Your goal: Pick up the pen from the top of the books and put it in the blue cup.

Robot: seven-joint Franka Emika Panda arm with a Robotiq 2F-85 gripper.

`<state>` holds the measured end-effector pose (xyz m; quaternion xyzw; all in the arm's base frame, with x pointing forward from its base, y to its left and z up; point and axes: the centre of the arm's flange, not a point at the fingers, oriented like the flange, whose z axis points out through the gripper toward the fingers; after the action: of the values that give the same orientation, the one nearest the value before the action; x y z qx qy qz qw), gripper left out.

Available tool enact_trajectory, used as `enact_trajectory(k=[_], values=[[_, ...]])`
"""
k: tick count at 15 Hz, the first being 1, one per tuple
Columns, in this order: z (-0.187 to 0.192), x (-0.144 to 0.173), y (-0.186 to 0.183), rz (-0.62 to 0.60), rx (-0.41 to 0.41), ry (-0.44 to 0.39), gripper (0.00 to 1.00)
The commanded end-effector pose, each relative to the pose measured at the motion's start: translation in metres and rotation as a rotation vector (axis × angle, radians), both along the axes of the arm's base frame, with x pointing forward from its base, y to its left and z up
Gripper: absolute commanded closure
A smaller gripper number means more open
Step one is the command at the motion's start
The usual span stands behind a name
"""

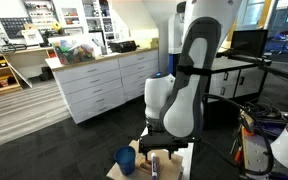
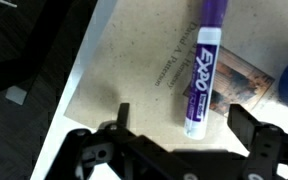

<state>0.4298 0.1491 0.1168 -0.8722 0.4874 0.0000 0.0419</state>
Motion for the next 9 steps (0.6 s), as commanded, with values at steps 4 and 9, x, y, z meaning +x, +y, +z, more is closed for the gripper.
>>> enact_trajectory(k=[4,9], values=[[0.0057,0.0014,0.0158,-0.073,-0.012,-0.013,0.37],[0.0068,-0.0012,0.0157,-0.062,-0.029,-0.018,0.69]])
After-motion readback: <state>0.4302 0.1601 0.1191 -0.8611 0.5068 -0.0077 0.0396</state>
